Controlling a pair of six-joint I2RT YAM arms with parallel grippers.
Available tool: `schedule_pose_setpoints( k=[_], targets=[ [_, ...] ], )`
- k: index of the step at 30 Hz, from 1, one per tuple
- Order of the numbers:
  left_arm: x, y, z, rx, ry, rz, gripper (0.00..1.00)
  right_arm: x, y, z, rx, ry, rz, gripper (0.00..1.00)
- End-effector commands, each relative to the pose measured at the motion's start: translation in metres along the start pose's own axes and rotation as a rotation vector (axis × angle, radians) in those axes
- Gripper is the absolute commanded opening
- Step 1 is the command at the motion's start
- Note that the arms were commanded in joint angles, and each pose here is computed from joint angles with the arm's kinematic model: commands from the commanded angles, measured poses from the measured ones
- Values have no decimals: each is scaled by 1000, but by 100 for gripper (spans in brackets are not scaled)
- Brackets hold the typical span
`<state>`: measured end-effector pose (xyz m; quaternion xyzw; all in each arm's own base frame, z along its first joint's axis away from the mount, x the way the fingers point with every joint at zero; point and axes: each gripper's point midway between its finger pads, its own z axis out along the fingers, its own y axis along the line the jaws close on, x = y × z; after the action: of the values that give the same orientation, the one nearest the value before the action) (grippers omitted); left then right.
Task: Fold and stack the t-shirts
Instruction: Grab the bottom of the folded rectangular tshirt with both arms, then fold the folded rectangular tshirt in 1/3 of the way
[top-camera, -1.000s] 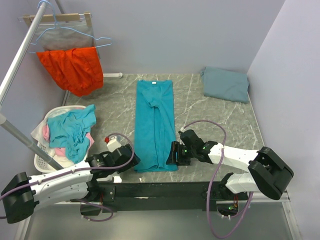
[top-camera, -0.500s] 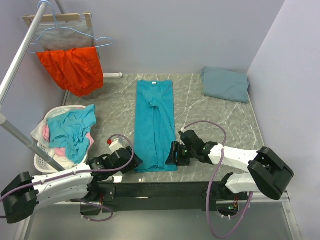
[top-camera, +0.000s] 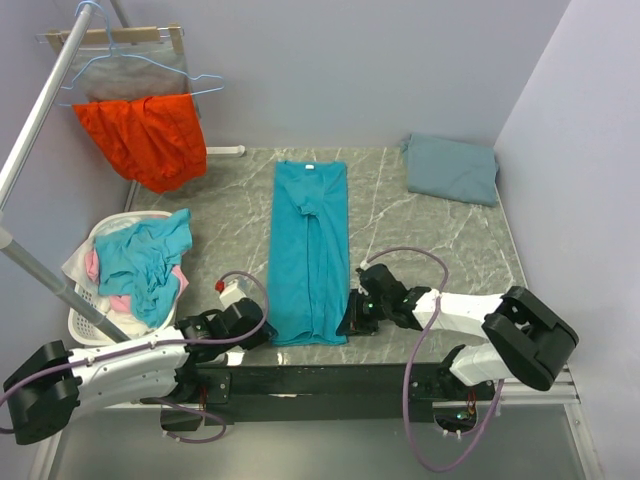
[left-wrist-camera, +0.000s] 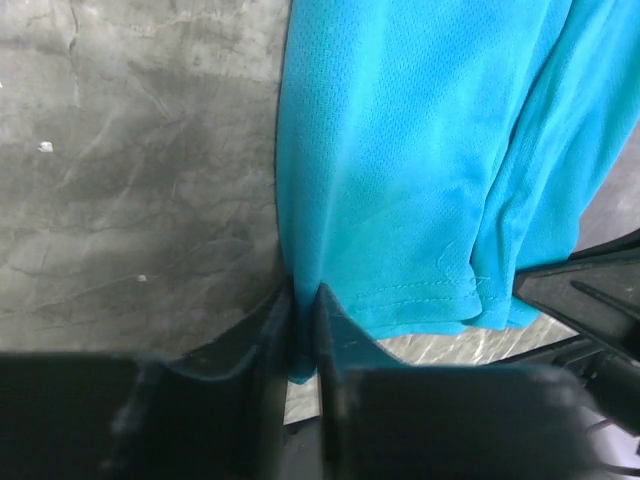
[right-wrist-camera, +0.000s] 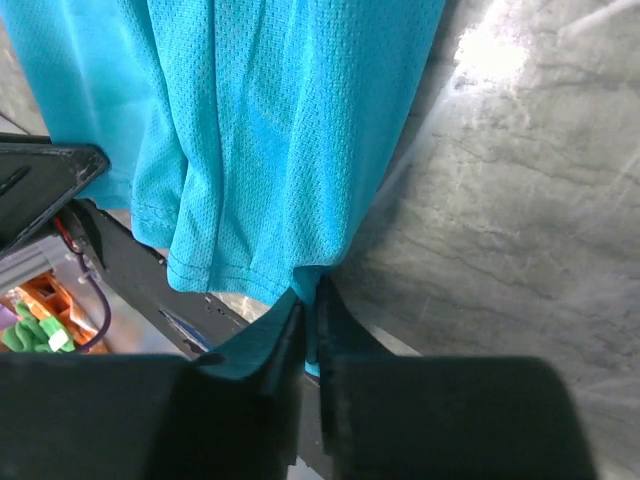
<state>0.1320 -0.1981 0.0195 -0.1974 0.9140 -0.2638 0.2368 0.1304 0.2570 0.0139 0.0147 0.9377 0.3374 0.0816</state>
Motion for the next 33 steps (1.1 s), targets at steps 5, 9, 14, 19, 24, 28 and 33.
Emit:
schedule_pose_setpoints(
  k=[5,9,14,19,24,28,33],
  targets=[
    [-2,-8,-10,9,8,24,1,2,-15,-14,73,-41,-4,0],
    [-1,-11,-18,16,21,29,1,11,-17,-23,64,-30,-2,0],
    [0,-28,-29,39,37,36,1,15,-6,-34,34,8,-71,0],
    [-19,-54,-37,50,-29,58,1,-9,16,-43,49,-35,-149,6],
    [-44,-72,-28,-9,-136,118,1,-50,32,-48,82,-117,-180,9],
    [-68,-88,-19,-44,-196,143,1,-83,34,-52,111,-164,-195,10],
    [-112,-98,0,-36,-254,127,1,-119,22,-51,134,-176,-169,11]
  ],
)
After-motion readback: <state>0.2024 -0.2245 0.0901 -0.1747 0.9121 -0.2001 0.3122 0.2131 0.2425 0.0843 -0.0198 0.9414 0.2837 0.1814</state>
